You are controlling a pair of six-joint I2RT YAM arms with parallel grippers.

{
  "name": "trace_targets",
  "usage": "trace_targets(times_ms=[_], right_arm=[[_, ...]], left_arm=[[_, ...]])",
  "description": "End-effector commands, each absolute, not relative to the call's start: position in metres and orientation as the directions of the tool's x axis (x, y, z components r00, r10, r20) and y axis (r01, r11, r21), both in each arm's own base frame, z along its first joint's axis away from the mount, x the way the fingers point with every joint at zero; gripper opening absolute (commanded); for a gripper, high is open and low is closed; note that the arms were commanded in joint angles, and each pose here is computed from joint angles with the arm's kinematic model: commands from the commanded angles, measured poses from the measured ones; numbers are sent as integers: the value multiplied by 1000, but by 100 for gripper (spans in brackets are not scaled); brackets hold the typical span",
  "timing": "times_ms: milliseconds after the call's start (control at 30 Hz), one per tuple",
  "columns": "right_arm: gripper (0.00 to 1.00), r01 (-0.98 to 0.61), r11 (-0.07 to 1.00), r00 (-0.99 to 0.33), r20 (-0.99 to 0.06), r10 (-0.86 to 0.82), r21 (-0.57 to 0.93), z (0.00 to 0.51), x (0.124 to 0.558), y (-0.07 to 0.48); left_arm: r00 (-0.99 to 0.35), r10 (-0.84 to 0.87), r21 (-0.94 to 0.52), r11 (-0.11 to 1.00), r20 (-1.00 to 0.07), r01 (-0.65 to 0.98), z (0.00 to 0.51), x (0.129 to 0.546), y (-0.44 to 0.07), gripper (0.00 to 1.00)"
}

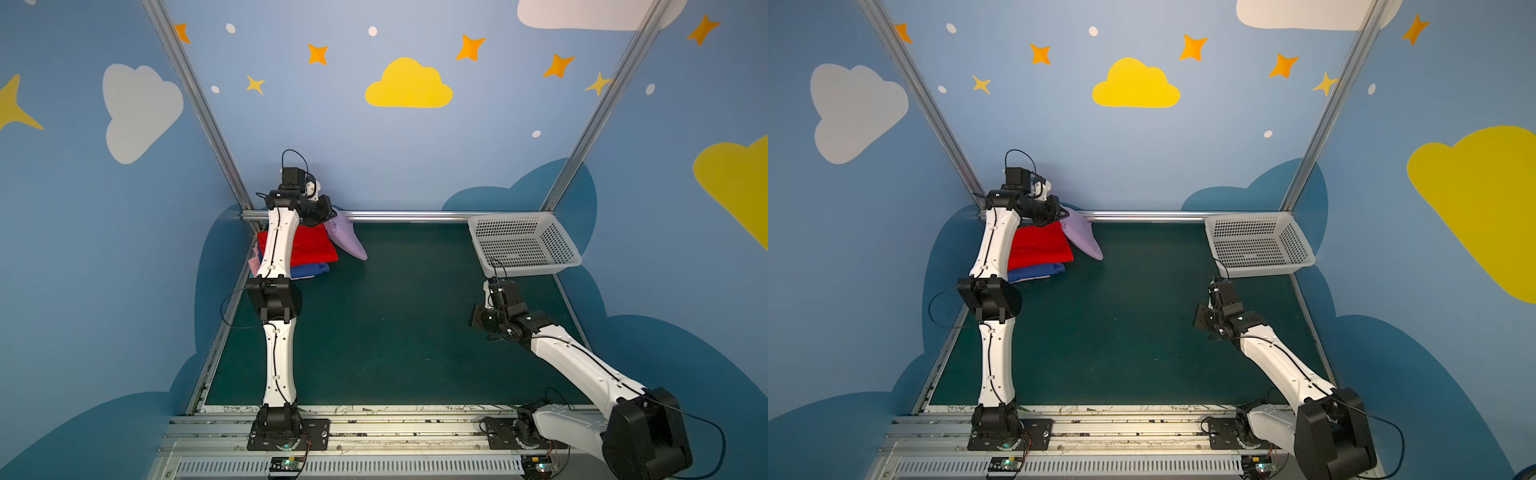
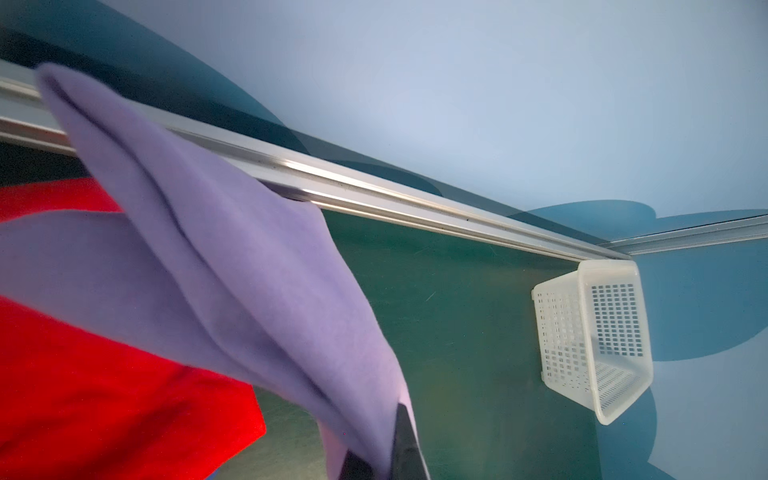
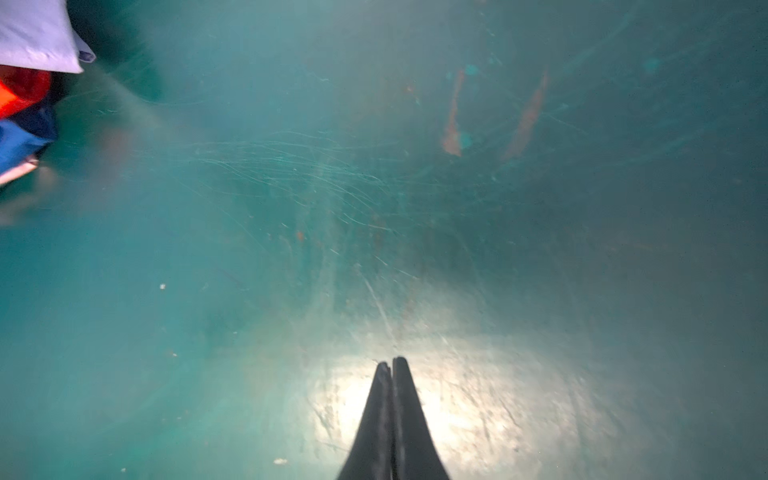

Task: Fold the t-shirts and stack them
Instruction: 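Lift the folded lavender shirt with the left gripper and carry it onto the cloth stack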

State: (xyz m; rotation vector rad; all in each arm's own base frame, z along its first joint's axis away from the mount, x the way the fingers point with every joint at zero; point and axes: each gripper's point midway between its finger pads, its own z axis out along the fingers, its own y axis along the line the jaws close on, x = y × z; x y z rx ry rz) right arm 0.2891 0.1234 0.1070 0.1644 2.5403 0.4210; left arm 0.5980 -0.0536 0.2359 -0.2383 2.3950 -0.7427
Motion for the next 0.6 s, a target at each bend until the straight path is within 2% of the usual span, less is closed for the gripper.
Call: trace_targets(times_ms=[0, 200, 400, 567], right_arm=[[1, 29, 932, -854, -475, 211, 360, 115, 295, 132], [0, 69, 930, -900, -380, 214, 360, 104, 296, 141], [0, 68, 925, -901, -376, 218, 373, 103, 300, 146], [0, 67, 924, -903, -372, 217, 378, 103, 300, 149]], left_arm=[[-753, -354, -594, 802, -555, 61, 272, 594, -29, 4], [-735, -378, -612, 788, -564, 65, 287, 584, 5, 3], [-726, -407, -641, 765, -555, 61, 296, 572, 34, 3], [-753, -398, -640, 767, -523, 39, 277, 561, 49, 4]])
